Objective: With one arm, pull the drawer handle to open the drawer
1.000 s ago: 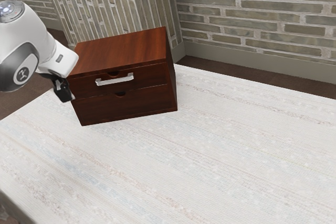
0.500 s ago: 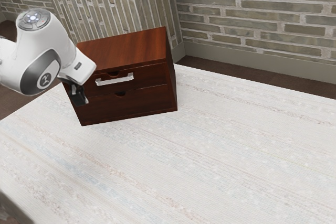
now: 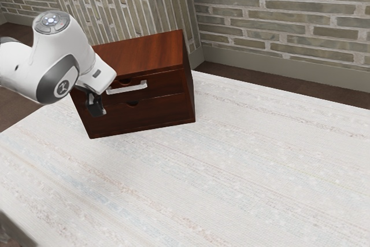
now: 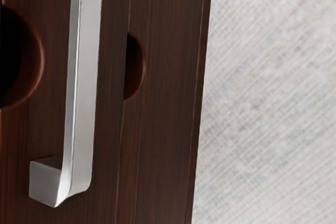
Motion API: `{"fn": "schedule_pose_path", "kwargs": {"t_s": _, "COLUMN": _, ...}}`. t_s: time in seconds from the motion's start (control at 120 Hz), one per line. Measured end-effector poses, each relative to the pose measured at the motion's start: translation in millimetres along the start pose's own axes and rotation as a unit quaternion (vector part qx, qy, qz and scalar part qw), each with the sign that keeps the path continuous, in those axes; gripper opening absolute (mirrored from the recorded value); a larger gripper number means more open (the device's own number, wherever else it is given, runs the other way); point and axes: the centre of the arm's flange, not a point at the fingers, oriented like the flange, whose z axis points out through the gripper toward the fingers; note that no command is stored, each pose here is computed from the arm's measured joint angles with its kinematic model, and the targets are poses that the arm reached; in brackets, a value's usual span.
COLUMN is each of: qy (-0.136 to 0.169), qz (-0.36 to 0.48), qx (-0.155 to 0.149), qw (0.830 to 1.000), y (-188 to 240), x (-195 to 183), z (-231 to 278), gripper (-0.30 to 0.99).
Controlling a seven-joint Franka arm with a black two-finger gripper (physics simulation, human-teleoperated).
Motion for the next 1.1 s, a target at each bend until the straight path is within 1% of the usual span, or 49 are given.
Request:
{"fn": "schedule_pose_path", "kwargs": {"t_s": 0.117, "qy": 0.009, "qz": 0.005, "qx": 0.008, "qw": 1.000, "y": -3, "x": 9, "z": -10, "gripper": 0.69}}
{"fn": "schedule_pose_path", "kwargs": {"t_s": 0.283, "qy": 0.014, "qz": 0.012, "qx": 0.001, "qw": 1.000, "y": 2, "x": 24, "z": 1, "gripper": 0.69}}
{"fn": "schedule_pose_path", "kwargs": {"t_s": 0.45, "qy": 0.019, "qz": 0.021, "qx": 0.003, "qw": 1.000, "y": 5, "x": 36, "z": 3, "gripper": 0.69}}
{"fn": "schedule_pose_path", "kwargs": {"t_s": 0.542, "qy": 0.017, "qz": 0.022, "qx": 0.005, "qw": 1.000, "y": 3, "x": 38, "z": 7, "gripper": 0.69}}
{"fn": "schedule_pose_path", "kwargs": {"t_s": 0.725, "qy": 0.006, "qz": 0.009, "qx": 0.002, "qw": 1.000, "y": -8, "x": 29, "z": 24, "gripper": 0.69}}
{"fn": "schedule_pose_path", "kwargs": {"t_s": 0.95, "qy": 0.004, "qz": 0.020, "qx": -0.005, "qw": 1.000, "y": -2, "x": 44, "z": 37, "gripper": 0.69}}
{"fn": "schedule_pose_path", "kwargs": {"t_s": 1.1, "qy": 0.006, "qz": 0.021, "qx": 0.001, "qw": 1.000, "y": -7, "x": 50, "z": 36, "gripper": 0.69}}
